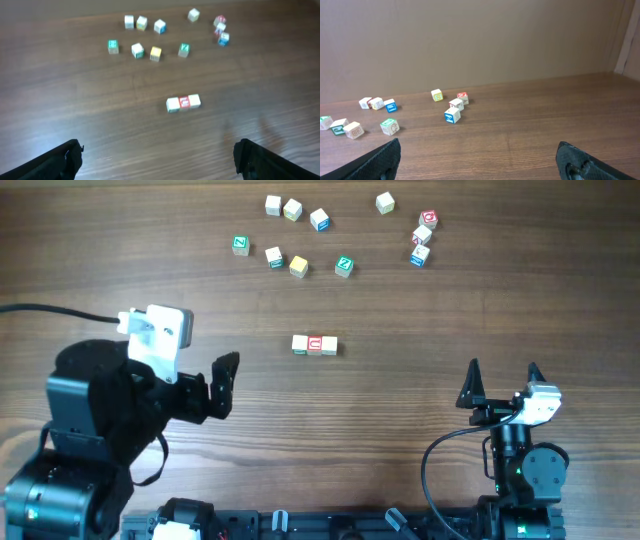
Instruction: Form a horizontal line
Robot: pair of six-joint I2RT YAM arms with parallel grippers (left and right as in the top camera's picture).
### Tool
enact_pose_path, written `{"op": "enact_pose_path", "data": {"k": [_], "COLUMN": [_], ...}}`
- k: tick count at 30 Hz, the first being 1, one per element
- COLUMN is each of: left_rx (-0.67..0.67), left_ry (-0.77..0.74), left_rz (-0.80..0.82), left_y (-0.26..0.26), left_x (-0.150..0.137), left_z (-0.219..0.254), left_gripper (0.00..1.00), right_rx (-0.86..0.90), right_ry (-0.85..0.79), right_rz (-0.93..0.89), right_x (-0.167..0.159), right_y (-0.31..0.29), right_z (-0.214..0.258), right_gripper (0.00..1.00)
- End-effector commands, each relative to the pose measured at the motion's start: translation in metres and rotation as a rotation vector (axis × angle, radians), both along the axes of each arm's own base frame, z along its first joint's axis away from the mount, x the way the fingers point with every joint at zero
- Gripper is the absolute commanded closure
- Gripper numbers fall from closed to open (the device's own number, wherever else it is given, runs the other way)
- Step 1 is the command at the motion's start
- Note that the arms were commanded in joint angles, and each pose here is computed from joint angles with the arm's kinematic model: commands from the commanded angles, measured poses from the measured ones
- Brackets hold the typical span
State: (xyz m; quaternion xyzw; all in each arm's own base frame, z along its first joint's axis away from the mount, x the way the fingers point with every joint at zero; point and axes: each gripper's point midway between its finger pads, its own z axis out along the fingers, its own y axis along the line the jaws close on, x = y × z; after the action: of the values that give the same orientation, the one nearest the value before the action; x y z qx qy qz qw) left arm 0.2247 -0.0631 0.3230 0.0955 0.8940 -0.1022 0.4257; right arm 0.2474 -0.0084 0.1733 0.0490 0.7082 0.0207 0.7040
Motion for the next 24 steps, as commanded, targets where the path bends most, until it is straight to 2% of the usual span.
{"op": "enact_pose_path", "data": {"k": [1,6,11,14,17,20,24], "left_rx": [0.012,0.007,-0.002,0.029,0.036,0.027,0.003], "left_ry": [0.042,0.016,-0.054,-0.123,-0.223,-0.405,-0.63], "left_rz": [0.012,0.05,0.135,0.128,0.132,0.146,0.143], "left_y": [0.005,0.016,0.034,0.037,0.039,0.041,0.039], "left_x": [-0.01,-0.03,-0.051,-0.06,-0.05,-0.024,-0.004], "left_z": [-0.027,-0.034,-0.025,-0.022,-0.017,-0.01,-0.001], "left_gripper": [0.0,0.0,0.0,0.0,0.0,0.0,0.0], "right_rx": [-0.02,-0.02,-0.02,-0.02,-0.02,-0.02,-0.02], "right_ry": [-0.01,-0.01,-0.011,-0.01,-0.01,-0.01,-0.01], "right_rz": [0.016,0.016,0.016,0.016,0.016,0.016,0.016], "right_x": [0.0,0.0,0.0,0.0,0.0,0.0,0.0], "right_y": [0.002,0.002,0.002,0.002,0.002,0.002,0.002], "right_z": [0.002,0.002,0.002,0.002,0.002,0.002,0.002], "right_gripper": [0.0,0.0,0.0,0.0,0.0,0.0,0.0]}}
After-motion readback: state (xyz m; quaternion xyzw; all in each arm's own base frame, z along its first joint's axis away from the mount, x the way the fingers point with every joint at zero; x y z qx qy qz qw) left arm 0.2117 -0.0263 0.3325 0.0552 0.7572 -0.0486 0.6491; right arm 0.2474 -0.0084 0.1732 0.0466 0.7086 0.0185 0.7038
